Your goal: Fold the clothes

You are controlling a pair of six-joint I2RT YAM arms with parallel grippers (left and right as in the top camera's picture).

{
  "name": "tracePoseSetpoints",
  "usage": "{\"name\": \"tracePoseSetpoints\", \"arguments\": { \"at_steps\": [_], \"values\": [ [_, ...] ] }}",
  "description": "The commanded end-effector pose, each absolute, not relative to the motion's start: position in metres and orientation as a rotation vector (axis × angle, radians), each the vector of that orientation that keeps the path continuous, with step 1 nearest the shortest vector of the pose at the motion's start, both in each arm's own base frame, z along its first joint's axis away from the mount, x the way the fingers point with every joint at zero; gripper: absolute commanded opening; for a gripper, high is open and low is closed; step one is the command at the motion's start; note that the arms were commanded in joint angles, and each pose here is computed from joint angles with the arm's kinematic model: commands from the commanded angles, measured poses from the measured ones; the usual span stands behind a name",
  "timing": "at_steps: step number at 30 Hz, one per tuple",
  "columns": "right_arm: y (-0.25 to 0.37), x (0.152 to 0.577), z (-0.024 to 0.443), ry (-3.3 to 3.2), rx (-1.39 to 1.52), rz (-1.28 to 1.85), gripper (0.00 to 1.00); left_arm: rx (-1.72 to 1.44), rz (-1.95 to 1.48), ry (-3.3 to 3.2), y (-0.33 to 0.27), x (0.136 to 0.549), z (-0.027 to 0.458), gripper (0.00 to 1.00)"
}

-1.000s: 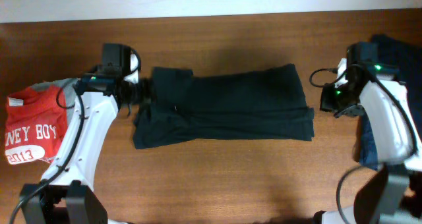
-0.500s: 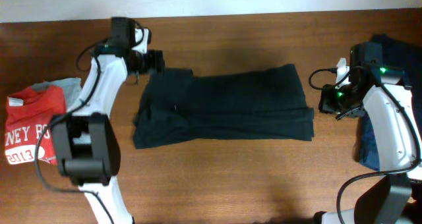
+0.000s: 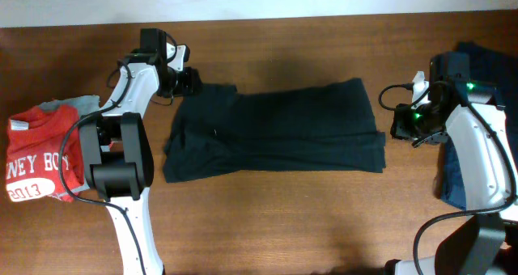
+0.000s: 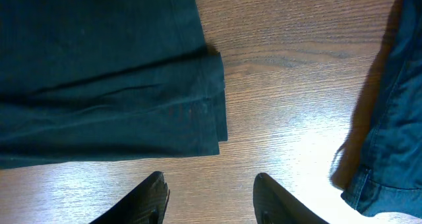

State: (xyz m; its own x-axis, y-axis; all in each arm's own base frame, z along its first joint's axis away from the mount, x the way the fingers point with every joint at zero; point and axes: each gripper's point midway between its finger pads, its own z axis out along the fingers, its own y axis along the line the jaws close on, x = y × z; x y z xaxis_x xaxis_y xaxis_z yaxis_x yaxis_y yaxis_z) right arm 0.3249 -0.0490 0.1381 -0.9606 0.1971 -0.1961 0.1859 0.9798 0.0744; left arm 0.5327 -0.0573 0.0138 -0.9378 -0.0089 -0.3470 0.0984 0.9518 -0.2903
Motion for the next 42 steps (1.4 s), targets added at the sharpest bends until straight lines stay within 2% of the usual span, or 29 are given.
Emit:
{"name": "tracePoseSetpoints", "arguments": {
  "at_steps": [1, 4, 6, 8, 17, 23, 24, 26, 27, 28, 32, 36, 38, 42],
  "values": [
    [-0.047, 0.326, 0.141, 2.915, 0.267, 0.089, 0.48, 0.124, -0.456, 2.779, -0.062, 0.528, 0.005, 0.34],
    [-0.047, 0.326, 0.141, 2.915, 0.267, 0.089, 0.48, 0.129, -0.457, 2.792, -0.062, 0.525, 0.004, 0.33],
    [-0.047, 0.326, 0.141, 2.915, 0.266, 0.088, 0.48, 0.133, -0.457, 2.797, -0.062, 0.523, 0.003, 0.23],
    [-0.047, 0.329, 0.141, 2.903, 0.264, 0.087, 0.47, 0.131, -0.459, 2.805, -0.062, 0.521, 0.003, 0.02],
    [-0.052, 0.362, 0.144, 2.785, 0.246, 0.075, 0.47, 0.148, -0.460, 2.754, -0.060, 0.526, 0.043, 0.01],
    [-0.041, 0.393, 0.137, 2.712, 0.147, 0.184, 0.47, 0.152, -0.445, 2.710, -0.058, 0.528, 0.067, 0.00],
    [-0.041, 0.393, 0.136, 2.715, 0.148, 0.185, 0.47, 0.150, -0.431, 2.712, -0.056, 0.529, 0.066, 0.10],
    [-0.041, 0.393, 0.134, 2.721, 0.148, 0.186, 0.48, 0.139, -0.377, 2.721, -0.050, 0.530, 0.062, 0.44],
    [-0.041, 0.392, 0.133, 2.723, 0.148, 0.186, 0.48, 0.133, -0.339, 2.718, -0.045, 0.532, 0.062, 0.54],
    [-0.041, 0.392, 0.133, 2.725, 0.149, 0.187, 0.48, 0.131, -0.320, 2.712, -0.043, 0.535, 0.061, 0.58],
    [-0.041, 0.391, 0.133, 2.730, 0.150, 0.188, 0.48, 0.133, -0.312, 2.685, -0.043, 0.544, 0.057, 0.64],
    [-0.040, 0.389, 0.132, 2.737, 0.151, 0.190, 0.47, 0.143, -0.349, 2.671, -0.048, 0.552, 0.039, 0.64],
    [-0.040, 0.389, 0.132, 2.739, 0.151, 0.190, 0.47, 0.148, -0.366, 2.688, -0.051, 0.551, 0.029, 0.63],
    [-0.040, 0.389, 0.132, 2.739, 0.151, 0.190, 0.47, 0.181, -0.373, 2.715, -0.066, 0.546, 0.015, 0.54]
  ]
}}
